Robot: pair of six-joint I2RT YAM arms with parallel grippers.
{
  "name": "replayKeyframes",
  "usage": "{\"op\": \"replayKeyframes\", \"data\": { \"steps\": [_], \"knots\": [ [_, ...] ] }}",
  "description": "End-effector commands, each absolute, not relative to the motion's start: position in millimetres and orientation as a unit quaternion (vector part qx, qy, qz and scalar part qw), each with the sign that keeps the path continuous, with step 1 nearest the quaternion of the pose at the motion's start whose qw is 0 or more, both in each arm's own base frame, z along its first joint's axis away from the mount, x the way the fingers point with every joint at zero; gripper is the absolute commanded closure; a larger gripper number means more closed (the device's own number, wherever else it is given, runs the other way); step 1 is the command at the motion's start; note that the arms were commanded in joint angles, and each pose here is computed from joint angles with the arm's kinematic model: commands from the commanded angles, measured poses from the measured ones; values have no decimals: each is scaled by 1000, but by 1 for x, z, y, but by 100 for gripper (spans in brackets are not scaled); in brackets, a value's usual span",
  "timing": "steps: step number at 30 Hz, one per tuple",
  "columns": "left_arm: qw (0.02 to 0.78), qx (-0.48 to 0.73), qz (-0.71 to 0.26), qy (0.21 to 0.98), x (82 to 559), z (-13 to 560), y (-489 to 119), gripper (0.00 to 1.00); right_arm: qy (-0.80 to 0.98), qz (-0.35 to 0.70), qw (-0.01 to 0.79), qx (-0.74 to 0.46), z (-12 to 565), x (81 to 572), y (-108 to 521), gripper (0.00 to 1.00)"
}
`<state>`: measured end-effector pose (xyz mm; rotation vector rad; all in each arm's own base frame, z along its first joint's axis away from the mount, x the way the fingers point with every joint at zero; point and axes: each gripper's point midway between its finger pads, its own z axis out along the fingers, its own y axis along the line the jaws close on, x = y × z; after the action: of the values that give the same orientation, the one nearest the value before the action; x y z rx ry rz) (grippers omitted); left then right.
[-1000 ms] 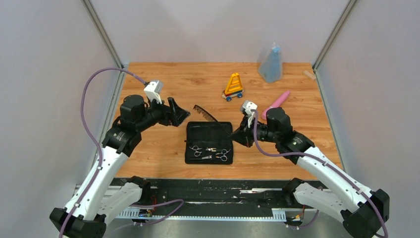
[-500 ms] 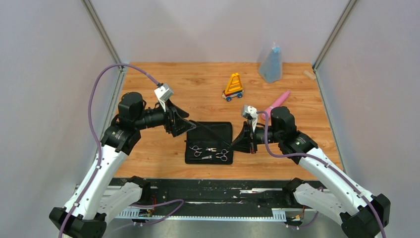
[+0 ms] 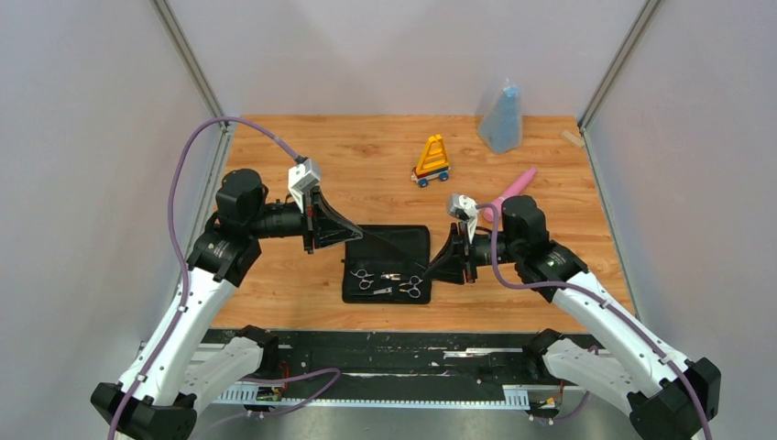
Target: Sort the hair-cutting tools
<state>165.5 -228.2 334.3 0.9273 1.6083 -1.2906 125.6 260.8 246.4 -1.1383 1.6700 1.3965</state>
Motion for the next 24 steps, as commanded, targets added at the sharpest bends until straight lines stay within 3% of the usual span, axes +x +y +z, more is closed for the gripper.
{"op": "replayKeyframes", "data": {
  "steps": [1, 5, 9, 13, 17, 24],
  "knots": [
    [450, 351, -491, 658, 175, 334, -223, 100, 651, 517, 368, -416, 255, 144, 263, 71],
    [462, 256, -419, 738, 208, 302, -205, 100, 726, 460, 396, -325, 237, 184, 257, 44],
    [445, 137, -340, 817, 236, 256, -177, 100, 787, 416, 390, -234, 212, 214, 249, 35],
    [406, 38, -289, 866, 246, 207, -150, 100, 855, 355, 359, -122, 166, 244, 237, 35],
    [391, -42, -303, 868, 249, 183, -132, 100, 893, 311, 316, -70, 129, 257, 233, 40],
    [380, -80, -331, 860, 256, 165, -123, 100, 925, 263, 275, -22, 88, 281, 236, 48]
  ]
}}
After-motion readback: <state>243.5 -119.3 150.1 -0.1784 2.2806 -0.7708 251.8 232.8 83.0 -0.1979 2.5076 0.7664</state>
